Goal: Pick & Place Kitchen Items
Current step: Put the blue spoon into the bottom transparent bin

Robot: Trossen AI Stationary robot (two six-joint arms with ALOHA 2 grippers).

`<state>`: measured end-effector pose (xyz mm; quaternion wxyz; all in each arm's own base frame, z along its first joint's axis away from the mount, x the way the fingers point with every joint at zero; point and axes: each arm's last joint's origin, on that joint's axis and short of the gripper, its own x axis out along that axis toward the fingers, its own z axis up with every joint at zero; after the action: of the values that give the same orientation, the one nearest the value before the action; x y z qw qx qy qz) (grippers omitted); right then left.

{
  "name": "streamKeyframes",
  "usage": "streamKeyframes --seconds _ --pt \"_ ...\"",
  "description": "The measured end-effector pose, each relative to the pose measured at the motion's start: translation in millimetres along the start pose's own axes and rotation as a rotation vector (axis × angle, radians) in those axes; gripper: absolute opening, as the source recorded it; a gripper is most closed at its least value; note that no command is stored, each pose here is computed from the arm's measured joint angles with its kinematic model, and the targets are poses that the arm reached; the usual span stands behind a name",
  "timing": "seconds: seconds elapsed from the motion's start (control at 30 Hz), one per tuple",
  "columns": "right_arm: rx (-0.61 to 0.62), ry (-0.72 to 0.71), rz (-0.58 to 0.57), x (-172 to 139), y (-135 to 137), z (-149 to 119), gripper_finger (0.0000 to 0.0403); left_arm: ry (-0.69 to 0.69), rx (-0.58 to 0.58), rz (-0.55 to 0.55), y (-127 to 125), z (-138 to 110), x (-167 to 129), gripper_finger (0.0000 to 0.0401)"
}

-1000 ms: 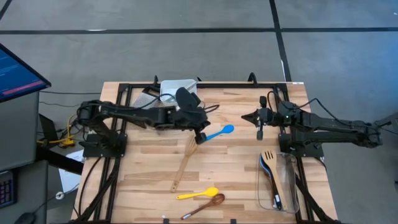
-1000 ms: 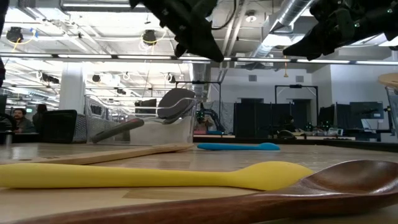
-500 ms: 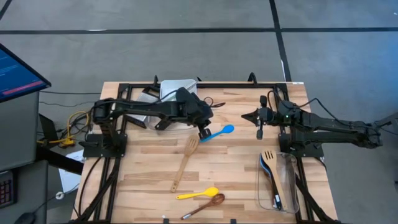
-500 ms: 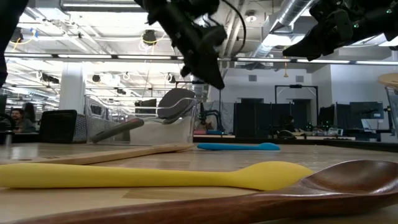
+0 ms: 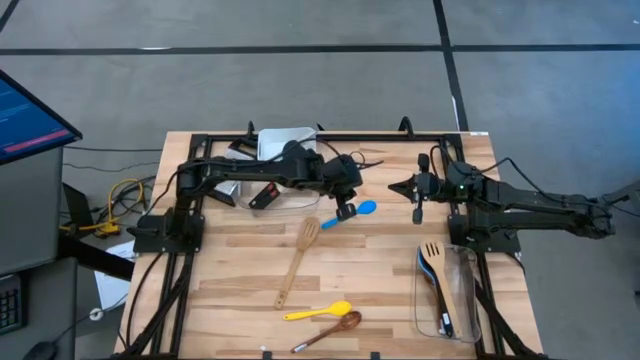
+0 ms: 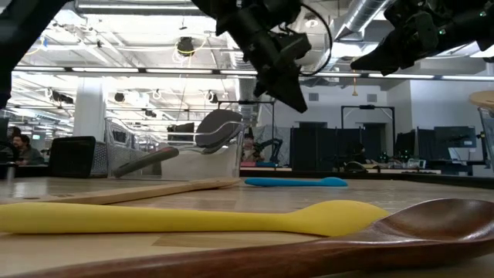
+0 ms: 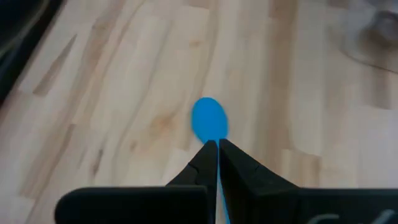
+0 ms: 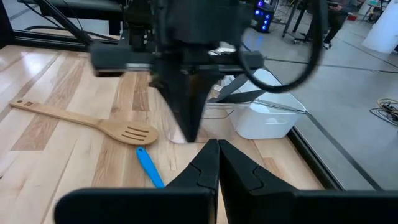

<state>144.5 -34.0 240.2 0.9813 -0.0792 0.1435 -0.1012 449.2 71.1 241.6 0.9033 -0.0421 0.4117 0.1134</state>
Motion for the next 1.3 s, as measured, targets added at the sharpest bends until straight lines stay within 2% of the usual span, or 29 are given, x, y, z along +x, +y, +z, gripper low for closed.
streamKeyframes --seconds 0.2,0.6,0.87,1.1,1.3 --pt "0.0 0.0 0.0 0.0 0.0 0.0 0.0 0.04 -0.015 0.014 5.9 -3.9 7.8 0.0003" --pt "0.0 0.01 0.001 0.0 0.1 -0.9 0.0 0.148 -0.064 0.015 -13.6 -24.8 12.8 0.0003" --pt "0.0 0.009 0.001 0.0 0.1 -0.9 0.0 0.185 -0.075 0.152 -23.4 -44.4 20.1 0.0003" --pt "0.0 0.008 0.001 0.0 0.0 -0.8 0.0 0.158 -0.046 0.132 -44.0 -46.3 22.0 0.0003" --pt "0.0 0.008 0.001 0.0 0.1 -0.7 0.0 0.168 0.009 0.096 -56.3 -53.3 35.8 0.0003"
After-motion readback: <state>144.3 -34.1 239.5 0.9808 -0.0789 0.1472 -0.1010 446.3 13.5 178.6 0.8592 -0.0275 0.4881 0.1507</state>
